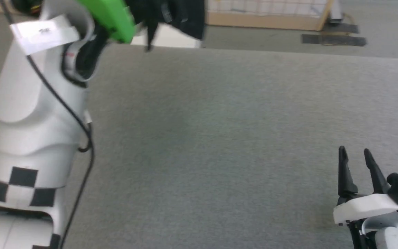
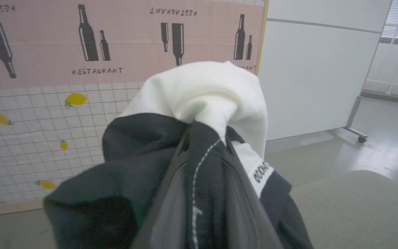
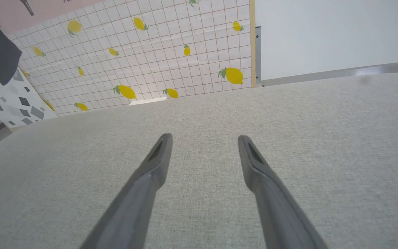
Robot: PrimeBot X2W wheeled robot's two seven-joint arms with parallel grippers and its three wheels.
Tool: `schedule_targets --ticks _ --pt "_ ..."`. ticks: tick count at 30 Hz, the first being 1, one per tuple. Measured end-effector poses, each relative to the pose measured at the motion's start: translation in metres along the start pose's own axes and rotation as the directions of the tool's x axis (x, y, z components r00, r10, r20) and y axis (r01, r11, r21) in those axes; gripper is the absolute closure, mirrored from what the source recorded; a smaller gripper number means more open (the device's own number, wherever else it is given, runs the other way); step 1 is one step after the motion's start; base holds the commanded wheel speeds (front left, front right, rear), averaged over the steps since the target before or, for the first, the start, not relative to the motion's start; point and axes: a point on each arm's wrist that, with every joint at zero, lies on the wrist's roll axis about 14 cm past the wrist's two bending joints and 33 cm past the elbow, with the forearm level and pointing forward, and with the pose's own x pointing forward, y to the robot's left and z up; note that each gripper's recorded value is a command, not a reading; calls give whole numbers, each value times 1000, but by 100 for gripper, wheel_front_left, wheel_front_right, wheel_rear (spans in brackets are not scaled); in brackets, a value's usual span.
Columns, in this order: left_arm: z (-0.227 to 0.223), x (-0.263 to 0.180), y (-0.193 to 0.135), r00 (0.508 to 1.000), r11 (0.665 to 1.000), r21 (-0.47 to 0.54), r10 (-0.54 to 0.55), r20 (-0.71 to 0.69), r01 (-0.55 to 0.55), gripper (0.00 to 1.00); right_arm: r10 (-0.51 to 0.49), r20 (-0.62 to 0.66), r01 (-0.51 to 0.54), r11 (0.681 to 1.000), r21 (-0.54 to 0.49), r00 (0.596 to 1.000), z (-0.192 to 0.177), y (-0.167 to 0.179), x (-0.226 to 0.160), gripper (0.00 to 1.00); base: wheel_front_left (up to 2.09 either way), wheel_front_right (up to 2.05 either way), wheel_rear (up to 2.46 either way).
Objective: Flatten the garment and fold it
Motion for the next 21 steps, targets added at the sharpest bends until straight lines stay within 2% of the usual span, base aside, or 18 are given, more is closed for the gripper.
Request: schedule_targets --ticks 3,7,11,12,15,17,21 --pt "13 13 -49 991 992 -25 -125 44 127 100 -51 31 51 999 -4 998 12 -18 -10 0 0 0 0" --pt "-6 22 -98 971 968 -70 -239 16 240 100 -118 63 119 993 -8 991 24 -40 -25 0 0 0 0" --pt "-82 12 -145 931 938 -148 -334 -146 313 100 -185 87 187 982 -12 979 32 -63 -41 0 0 0 0" --pt "-113 3 -156 910 929 -193 -354 -216 316 100 -199 89 201 979 -13 976 33 -67 -46 0 0 0 0" --pt "-181 -26 -170 839 922 -244 -377 -391 301 100 -222 90 224 974 -13 971 33 -75 -54 0 0 0 0" --pt "-230 -55 -174 760 923 -263 -381 -526 280 100 -234 93 237 972 -13 968 34 -78 -58 0 0 0 0" --pt "-300 -120 -176 545 928 -312 -371 -752 202 100 -244 79 246 969 -13 967 30 -81 -63 0 0 0 0"
